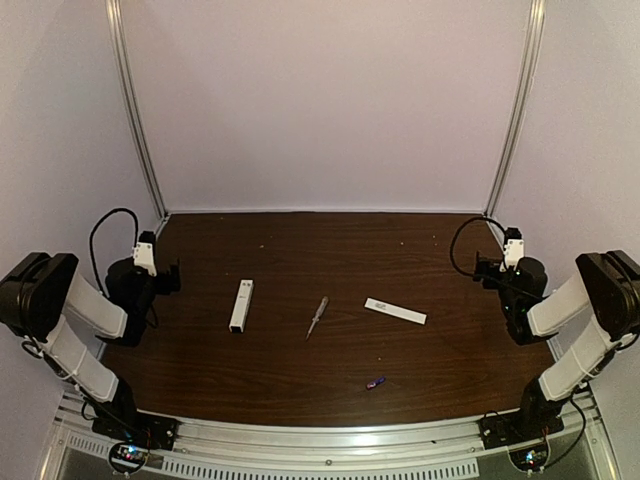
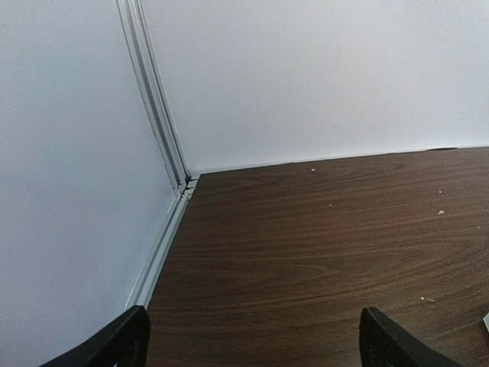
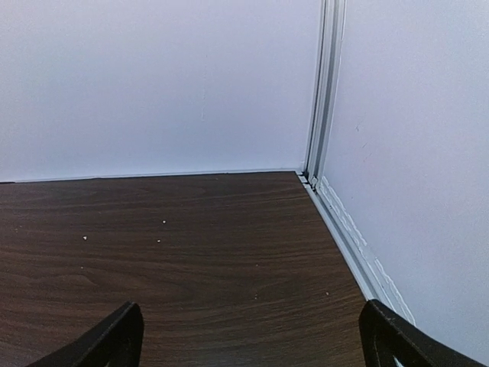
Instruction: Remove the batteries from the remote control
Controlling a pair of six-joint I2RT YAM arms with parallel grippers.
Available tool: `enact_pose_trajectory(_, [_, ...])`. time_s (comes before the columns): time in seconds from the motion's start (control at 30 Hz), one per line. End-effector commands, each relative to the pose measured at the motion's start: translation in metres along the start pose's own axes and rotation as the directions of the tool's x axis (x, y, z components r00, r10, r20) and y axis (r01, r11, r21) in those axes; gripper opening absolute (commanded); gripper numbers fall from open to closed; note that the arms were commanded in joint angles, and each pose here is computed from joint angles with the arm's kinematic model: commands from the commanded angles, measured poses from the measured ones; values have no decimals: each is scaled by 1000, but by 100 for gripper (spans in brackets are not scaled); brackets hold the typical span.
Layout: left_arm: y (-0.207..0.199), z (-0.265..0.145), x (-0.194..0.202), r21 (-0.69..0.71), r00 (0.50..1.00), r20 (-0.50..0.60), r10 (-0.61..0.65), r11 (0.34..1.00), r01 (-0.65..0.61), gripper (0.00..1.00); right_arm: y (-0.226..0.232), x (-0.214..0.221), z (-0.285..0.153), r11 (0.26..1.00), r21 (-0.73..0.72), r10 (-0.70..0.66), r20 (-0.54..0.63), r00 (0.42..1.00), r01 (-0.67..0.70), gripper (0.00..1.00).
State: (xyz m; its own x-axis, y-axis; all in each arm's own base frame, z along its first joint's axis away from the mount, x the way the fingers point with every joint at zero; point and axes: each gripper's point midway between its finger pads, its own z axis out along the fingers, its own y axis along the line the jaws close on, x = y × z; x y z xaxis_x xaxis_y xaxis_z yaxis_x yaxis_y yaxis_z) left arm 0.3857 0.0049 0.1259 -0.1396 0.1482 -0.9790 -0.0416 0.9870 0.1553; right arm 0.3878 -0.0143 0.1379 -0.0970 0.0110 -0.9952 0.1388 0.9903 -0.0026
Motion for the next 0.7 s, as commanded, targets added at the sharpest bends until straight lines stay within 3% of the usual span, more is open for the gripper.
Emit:
enact_pose_trajectory(0.0, [3, -1, -14, -5, 998, 65, 6, 1000, -6, 97, -1, -4, -1, 1000, -3, 21, 21, 1000, -21, 100])
enact_pose_trajectory(0.67, [3, -1, -14, -2, 998, 67, 7, 1000, -7, 97, 1, -3, 0, 1000, -8, 15, 17, 1000, -15, 100])
